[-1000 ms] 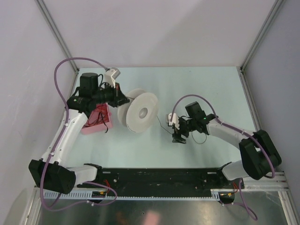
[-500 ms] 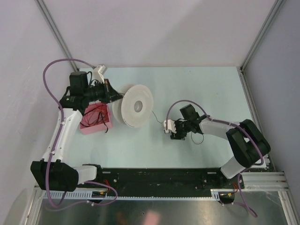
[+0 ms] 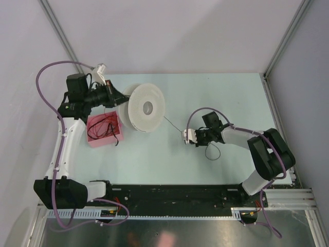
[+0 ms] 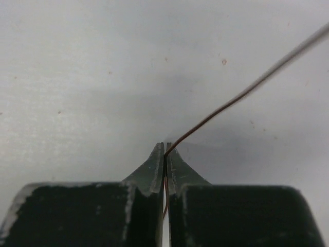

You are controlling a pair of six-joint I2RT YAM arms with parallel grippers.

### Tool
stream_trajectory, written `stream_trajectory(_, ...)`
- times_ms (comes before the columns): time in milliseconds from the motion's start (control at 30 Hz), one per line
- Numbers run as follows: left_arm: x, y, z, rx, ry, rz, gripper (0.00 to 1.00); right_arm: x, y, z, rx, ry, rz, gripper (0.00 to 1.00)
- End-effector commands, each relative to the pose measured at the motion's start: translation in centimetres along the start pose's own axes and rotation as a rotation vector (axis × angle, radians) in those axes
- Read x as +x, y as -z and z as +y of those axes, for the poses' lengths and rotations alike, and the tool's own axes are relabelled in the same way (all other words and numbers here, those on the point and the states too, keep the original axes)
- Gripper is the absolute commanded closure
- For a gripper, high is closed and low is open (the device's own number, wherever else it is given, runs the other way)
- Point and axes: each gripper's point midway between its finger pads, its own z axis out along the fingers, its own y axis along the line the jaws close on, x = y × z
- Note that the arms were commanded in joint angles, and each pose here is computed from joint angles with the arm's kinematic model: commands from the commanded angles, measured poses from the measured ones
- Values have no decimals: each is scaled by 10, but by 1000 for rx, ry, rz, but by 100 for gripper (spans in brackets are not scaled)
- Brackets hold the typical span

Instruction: Wrap the cables

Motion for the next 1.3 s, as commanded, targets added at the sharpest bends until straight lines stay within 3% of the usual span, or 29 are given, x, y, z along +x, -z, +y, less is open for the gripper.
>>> stream_trajectory(0,-34,10,-9,-20,25,-111,100,-12,25,9,1,-75,6,100)
stream_trajectory(267,-33,12,27,-283,307,-232,100,-133,71,43,41,153,-129,100)
stream_trajectory(467,-17,-6,19,-320,399,-210,100,-203,81,70,49,401,-176,100)
stream_trajectory(800,37,-27,6,-426,148,-99,100,-315,126,-5,381,647,-276,100)
stream_trajectory(1000,67,-26,-1,-412,-21,-23,100,-332,156,-73,629,659,-257,100)
stream_trajectory(1267,105,-20,-37,-131,-352,92,100,-311,181,-150,786,505,-227,100)
